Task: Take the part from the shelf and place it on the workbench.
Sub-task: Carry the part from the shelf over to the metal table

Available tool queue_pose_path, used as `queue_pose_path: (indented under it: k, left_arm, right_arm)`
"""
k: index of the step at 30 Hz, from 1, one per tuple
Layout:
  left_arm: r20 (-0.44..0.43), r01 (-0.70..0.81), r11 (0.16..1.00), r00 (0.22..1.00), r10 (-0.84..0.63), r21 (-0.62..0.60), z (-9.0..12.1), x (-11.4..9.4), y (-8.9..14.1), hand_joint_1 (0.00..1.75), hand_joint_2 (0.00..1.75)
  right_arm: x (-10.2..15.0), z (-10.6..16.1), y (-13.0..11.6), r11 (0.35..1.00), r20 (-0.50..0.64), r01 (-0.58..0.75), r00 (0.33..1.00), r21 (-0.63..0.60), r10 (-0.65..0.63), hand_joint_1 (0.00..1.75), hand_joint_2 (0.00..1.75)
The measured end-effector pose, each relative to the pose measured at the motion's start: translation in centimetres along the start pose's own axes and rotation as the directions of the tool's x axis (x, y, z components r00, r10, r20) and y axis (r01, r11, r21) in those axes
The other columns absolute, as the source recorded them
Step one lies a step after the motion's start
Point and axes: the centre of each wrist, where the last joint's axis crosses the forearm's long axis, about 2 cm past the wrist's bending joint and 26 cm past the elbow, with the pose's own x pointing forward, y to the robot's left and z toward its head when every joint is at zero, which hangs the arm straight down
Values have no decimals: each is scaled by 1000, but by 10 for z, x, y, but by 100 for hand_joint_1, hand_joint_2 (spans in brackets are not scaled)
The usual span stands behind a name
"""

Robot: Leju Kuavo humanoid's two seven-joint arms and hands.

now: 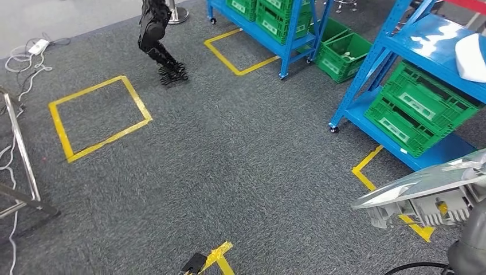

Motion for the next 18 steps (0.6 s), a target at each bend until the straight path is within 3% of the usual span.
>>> queue_pose_path:
  k: [10,14,18]
  left_arm:
    - [-11,-5,1000,1000,5,3,0,-1,1,0,175]
    - [-25,-41,999,999,42,33,-2,-2,6,0,175]
    - [-68,-145,988,987,148,47,-4,-4,12,0,175]
  right_arm:
    - [2,0,1,1000,6,-12,1000,10,12,175,175]
    - [4,-8,8,998,30,50,998,34,-51,175,175]
    - [7,-19,21,986,127,131,981,103,-144,175,175]
